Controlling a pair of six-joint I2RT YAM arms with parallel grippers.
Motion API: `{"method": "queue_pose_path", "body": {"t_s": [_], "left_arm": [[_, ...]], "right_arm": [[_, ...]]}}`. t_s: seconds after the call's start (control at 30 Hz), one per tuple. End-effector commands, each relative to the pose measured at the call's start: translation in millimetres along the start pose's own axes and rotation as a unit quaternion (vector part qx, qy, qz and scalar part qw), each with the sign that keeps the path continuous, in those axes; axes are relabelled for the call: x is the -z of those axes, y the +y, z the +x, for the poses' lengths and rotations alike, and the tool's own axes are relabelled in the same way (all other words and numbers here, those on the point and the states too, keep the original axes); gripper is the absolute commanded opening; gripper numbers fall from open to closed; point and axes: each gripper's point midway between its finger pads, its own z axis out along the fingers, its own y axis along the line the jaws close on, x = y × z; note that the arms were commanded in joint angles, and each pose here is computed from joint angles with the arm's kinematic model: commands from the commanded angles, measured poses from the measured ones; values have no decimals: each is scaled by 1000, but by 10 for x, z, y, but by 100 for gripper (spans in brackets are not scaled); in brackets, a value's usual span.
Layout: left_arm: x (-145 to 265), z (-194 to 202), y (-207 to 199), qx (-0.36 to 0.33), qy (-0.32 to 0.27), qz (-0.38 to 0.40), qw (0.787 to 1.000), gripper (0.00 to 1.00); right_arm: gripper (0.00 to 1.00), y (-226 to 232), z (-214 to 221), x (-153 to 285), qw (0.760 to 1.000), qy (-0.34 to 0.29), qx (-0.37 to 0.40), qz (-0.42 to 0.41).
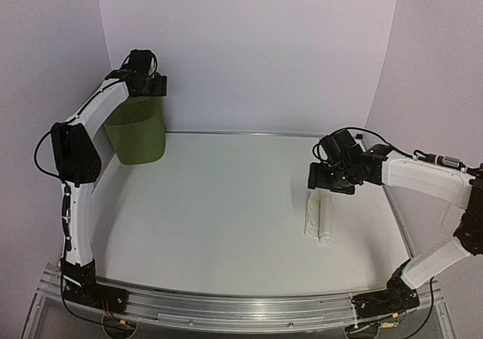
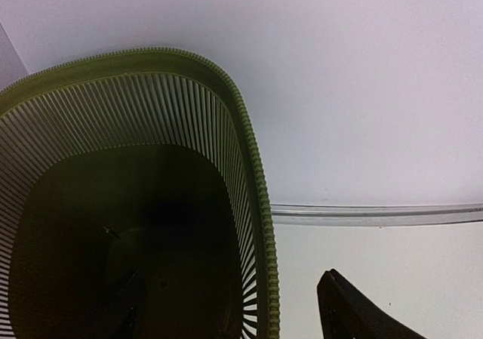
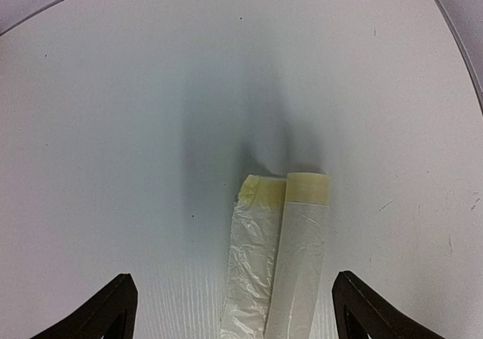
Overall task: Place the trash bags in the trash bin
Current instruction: Move the trash bin to the center of the board.
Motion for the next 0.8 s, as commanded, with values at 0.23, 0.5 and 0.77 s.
{"method": "queue_pose_path", "body": {"t_s": [0.23,0.5,0.77], "left_arm": [[33,-94,-84,-7,-16,25,1000,42],[156,-129,-103,-10,-13,37,999,3],[620,-274,-281,-2,-30,36,999,0]], "right_arm": [[85,71,26,-63,1000,12,3,-7],[85,4,-10,-26,1000,-2,3,6],[84,-59,-14,32,1000,-12,3,10]]}}
